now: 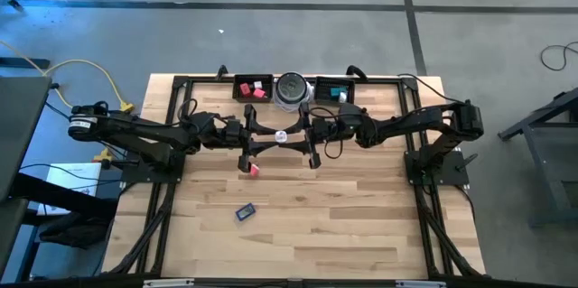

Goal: Pick & Place Office items
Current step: Put the green charger adapter into the left black basket

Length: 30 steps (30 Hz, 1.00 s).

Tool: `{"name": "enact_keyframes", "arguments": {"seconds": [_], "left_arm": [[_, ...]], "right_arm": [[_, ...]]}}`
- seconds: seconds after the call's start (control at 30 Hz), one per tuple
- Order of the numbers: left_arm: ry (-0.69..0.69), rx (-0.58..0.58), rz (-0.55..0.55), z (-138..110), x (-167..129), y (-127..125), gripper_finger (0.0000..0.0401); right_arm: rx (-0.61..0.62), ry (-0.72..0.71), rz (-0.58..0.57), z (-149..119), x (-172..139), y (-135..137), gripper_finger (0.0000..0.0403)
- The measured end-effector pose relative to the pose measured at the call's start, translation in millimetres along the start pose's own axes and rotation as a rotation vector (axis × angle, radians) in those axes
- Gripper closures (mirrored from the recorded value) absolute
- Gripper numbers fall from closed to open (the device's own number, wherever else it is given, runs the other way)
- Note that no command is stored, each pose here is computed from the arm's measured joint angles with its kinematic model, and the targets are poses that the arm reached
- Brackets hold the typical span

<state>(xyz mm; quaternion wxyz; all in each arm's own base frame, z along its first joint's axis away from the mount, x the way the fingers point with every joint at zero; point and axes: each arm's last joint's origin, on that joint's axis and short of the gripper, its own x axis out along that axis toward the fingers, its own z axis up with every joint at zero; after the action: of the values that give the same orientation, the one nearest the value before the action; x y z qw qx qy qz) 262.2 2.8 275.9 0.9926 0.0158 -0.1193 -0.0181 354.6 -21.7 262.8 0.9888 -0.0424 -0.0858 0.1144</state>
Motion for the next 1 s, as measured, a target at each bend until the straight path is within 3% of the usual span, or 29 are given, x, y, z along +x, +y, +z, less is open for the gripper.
{"name": "enact_keyframes", "arguments": {"seconds": [0.43,0.63,1.0], "left_arm": [[0.01,0.011,-0.002,-1.0,0.3,0.0,0.029],[0.013,0.004,0.0,-1.3,0.4,0.0,0.0291],[0.023,-0.014,-0.002,-1.9,0.5,-0.1,0.027]], "right_arm": [[0.003,0.002,-0.001,-0.8,0.2,0.0,0.0268],[-0.004,0.002,0.001,-0.8,0.2,0.1,0.029],[-0.003,0.001,0.019,-0.8,0.3,0.4,0.029]]}}
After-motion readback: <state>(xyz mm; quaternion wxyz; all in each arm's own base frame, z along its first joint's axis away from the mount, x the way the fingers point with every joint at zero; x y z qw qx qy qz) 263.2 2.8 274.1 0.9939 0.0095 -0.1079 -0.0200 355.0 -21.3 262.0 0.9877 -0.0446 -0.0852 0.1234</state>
